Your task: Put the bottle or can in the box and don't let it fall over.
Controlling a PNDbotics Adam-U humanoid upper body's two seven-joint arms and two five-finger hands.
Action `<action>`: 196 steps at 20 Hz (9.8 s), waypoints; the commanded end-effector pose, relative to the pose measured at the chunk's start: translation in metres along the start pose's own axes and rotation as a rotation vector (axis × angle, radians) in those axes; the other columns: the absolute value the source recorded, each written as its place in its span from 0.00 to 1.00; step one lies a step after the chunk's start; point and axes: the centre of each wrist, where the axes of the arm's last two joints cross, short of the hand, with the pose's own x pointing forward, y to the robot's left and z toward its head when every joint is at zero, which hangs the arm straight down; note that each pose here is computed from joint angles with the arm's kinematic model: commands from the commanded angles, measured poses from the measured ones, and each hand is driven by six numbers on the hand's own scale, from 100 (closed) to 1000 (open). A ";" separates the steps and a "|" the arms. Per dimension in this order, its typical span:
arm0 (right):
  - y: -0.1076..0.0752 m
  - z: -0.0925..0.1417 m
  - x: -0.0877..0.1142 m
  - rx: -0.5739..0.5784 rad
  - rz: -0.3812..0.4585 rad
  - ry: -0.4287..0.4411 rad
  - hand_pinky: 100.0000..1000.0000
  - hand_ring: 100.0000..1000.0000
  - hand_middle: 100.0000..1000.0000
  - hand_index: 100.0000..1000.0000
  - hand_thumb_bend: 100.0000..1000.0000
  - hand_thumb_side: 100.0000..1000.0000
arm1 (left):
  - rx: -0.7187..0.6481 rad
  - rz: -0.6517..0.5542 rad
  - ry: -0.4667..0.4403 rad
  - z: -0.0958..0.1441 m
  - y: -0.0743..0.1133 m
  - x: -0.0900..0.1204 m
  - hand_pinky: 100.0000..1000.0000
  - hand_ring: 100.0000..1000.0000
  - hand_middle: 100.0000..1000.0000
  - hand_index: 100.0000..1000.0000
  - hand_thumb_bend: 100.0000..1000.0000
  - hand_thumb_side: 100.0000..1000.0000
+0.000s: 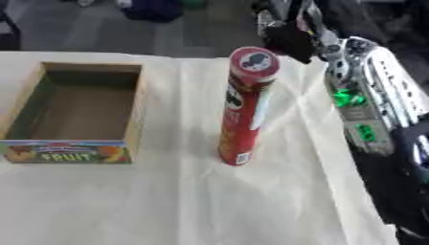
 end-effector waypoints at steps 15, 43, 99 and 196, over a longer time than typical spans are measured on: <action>0.016 0.008 0.005 0.024 -0.115 -0.054 0.77 0.93 0.96 0.92 0.00 1.00 | -0.028 -0.011 -0.028 -0.007 -0.002 0.009 0.78 1.00 1.00 0.92 0.09 0.70; 0.022 0.010 0.024 0.071 -0.145 -0.150 0.78 0.93 0.96 0.92 0.00 1.00 | -0.040 -0.023 -0.022 -0.008 -0.003 0.010 0.78 1.00 1.00 0.92 0.08 0.72; 0.042 0.017 0.030 0.140 -0.113 -0.190 0.16 0.45 0.49 0.51 0.00 0.02 | -0.040 -0.006 -0.035 -0.012 -0.005 0.014 0.78 1.00 1.00 0.89 0.08 0.71; -0.094 -0.038 0.154 -0.372 -0.161 -0.401 0.19 0.45 0.53 0.53 0.00 0.00 | -0.276 0.072 -0.068 -0.032 -0.051 0.028 0.79 1.00 1.00 0.88 0.09 0.75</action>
